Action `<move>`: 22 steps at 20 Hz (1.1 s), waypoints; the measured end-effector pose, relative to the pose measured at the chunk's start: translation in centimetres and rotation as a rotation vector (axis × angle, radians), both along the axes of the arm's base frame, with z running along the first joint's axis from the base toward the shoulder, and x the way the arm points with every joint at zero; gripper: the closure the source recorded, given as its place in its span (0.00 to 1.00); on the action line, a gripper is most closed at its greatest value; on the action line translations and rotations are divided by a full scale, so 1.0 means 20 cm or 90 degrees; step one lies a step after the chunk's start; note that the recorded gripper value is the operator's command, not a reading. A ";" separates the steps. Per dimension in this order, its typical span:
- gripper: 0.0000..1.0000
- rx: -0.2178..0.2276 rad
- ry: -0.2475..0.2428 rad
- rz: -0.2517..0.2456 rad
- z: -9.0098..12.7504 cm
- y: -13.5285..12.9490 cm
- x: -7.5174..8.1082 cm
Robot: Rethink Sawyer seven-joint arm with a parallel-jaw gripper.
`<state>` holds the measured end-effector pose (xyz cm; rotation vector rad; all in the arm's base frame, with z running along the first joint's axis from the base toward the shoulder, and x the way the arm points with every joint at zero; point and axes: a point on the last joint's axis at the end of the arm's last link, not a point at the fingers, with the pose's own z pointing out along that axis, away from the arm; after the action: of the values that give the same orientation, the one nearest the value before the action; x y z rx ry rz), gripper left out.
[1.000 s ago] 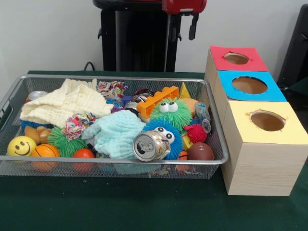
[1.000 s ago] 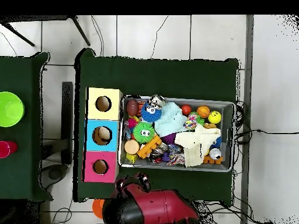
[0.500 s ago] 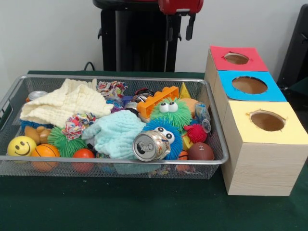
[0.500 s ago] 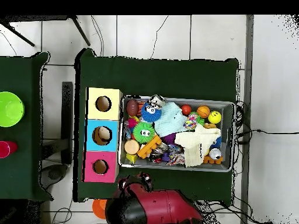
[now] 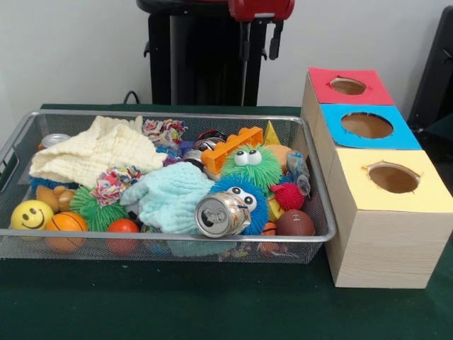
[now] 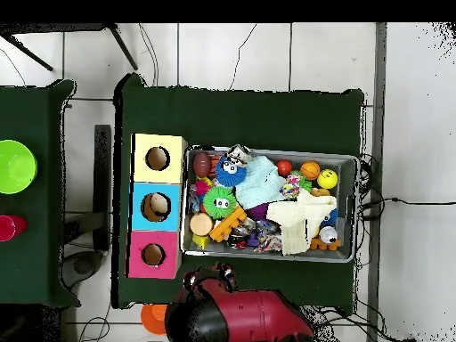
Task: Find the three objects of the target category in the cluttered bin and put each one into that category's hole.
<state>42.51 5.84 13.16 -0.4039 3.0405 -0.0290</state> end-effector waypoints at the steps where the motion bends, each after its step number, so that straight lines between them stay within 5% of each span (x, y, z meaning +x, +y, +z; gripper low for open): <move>1: 0.00 0.000 0.000 -0.001 0.00 0.00 0.00; 15: 0.00 -0.011 0.003 0.042 -0.06 -0.04 0.00; 22: 0.00 -0.013 0.023 0.043 -0.14 -0.17 -0.04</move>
<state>41.80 2.41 10.26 -0.5131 3.0618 -0.0483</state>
